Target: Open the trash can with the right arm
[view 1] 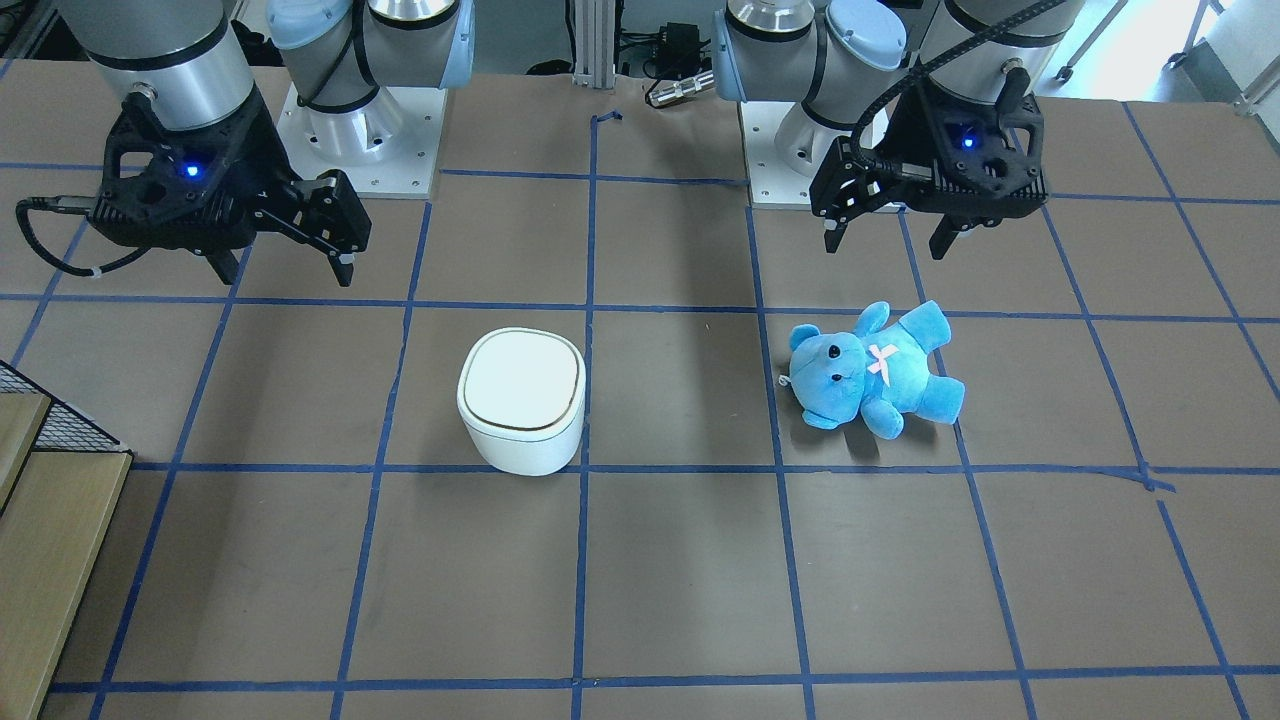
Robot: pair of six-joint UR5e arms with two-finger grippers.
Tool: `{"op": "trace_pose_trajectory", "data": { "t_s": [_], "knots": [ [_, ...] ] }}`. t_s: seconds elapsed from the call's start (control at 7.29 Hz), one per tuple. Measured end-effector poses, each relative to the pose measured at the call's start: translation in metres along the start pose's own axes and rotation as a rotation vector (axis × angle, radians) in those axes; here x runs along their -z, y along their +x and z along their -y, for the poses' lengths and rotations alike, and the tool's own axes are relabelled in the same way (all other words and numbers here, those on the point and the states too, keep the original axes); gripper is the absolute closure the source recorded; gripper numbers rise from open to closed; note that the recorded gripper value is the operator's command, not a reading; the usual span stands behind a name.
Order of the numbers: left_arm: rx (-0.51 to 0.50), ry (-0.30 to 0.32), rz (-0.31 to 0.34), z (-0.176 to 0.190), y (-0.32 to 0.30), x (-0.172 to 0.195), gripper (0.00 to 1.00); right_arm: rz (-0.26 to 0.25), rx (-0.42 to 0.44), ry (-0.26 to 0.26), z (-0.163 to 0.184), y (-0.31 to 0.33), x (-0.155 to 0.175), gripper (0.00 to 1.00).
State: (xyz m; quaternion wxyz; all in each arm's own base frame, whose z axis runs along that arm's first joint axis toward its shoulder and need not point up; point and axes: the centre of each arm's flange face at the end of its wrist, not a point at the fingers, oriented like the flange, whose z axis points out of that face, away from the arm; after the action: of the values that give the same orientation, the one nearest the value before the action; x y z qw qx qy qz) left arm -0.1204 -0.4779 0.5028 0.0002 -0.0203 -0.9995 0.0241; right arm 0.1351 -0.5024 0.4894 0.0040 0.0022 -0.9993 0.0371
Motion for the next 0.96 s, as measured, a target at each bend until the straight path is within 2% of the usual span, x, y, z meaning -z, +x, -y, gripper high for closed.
{"op": "trace_pose_trajectory", "data": {
  "t_s": [0.41, 0.55, 0.69, 0.82, 0.96],
  "knots": [
    [0.000, 0.000, 0.000, 0.000, 0.000, 0.000, 0.00, 0.001, 0.000, 0.000, 0.000, 0.000, 0.000, 0.00],
    [0.000, 0.000, 0.000, 0.000, 0.000, 0.000, 0.00, 0.001, 0.000, 0.000, 0.000, 0.000, 0.000, 0.06],
    [0.000, 0.000, 0.000, 0.000, 0.000, 0.000, 0.00, 0.002, -0.001, 0.001, -0.001, -0.001, 0.001, 0.39],
    [0.000, 0.000, 0.000, 0.000, 0.000, 0.000, 0.00, 0.005, 0.004, 0.001, -0.002, -0.005, 0.001, 0.65],
    [0.000, 0.000, 0.000, 0.000, 0.000, 0.000, 0.00, 0.009, 0.021, 0.000, -0.005, -0.018, 0.000, 0.97]
  ]
}}
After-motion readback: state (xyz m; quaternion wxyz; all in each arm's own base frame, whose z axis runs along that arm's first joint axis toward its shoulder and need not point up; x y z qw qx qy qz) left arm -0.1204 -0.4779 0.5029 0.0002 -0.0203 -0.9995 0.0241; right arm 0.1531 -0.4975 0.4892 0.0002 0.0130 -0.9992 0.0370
